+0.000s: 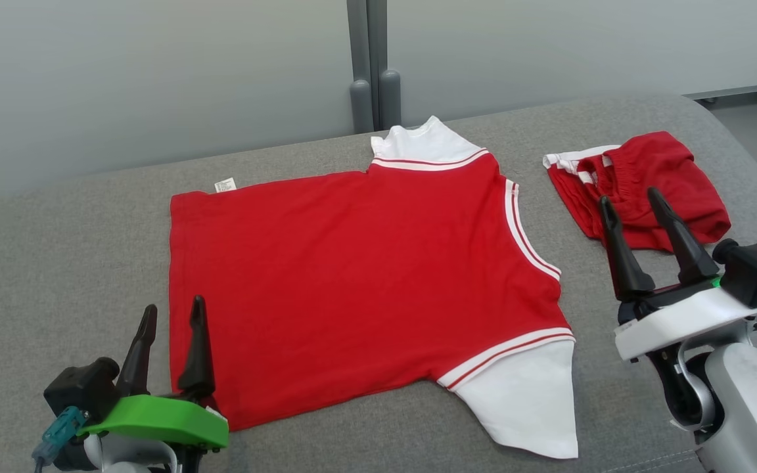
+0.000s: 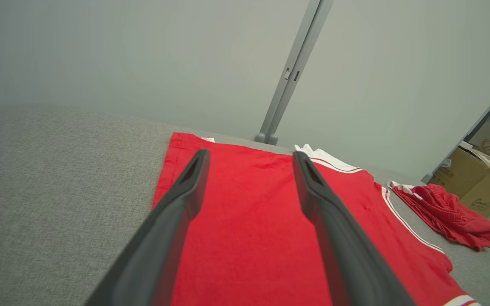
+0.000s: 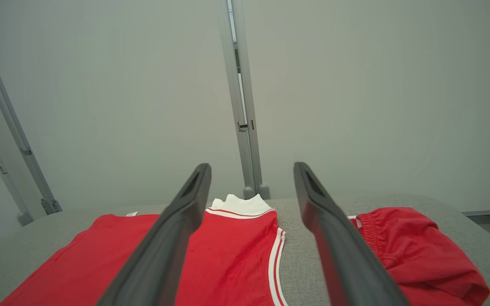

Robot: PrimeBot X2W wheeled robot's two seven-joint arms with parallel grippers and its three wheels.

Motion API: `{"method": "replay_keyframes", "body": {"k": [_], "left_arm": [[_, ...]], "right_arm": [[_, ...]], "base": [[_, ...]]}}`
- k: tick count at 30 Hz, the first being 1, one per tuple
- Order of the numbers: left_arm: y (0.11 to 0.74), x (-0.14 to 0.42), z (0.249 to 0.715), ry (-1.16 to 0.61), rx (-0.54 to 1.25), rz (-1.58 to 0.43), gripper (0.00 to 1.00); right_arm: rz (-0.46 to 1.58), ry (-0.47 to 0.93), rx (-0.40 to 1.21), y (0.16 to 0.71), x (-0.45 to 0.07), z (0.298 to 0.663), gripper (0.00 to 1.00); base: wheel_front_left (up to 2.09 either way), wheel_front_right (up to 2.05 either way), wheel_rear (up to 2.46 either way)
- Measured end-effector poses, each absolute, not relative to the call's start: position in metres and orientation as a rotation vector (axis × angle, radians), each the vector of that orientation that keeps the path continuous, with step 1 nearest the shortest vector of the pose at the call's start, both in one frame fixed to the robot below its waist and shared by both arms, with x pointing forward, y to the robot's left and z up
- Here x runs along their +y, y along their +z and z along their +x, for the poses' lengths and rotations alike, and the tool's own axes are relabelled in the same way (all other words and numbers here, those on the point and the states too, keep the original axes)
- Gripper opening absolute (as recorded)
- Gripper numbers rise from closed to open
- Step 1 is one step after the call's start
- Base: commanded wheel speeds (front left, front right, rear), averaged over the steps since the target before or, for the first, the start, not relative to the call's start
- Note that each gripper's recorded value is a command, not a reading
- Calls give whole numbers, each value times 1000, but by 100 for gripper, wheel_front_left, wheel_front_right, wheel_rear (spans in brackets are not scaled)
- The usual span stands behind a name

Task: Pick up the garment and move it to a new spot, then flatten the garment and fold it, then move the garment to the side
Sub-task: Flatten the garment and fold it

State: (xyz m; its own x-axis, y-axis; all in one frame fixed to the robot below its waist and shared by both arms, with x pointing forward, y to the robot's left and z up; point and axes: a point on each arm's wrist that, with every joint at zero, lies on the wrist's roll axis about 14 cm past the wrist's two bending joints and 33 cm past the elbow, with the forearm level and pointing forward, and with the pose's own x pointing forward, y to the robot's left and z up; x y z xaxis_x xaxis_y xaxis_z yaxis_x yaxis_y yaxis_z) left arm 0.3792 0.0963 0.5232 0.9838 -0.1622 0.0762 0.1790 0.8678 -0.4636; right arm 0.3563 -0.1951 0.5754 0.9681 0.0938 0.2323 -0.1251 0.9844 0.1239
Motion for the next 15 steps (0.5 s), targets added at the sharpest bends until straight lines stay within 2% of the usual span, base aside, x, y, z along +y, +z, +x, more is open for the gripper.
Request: {"method": "replay_keyframes", "body": {"k": [15], "left_arm": [[513,117,364,-111,-30,-375,100]], "right_arm": [[139,97,-186,558,-168,358,100]], "base": [[0,0,0]]}}
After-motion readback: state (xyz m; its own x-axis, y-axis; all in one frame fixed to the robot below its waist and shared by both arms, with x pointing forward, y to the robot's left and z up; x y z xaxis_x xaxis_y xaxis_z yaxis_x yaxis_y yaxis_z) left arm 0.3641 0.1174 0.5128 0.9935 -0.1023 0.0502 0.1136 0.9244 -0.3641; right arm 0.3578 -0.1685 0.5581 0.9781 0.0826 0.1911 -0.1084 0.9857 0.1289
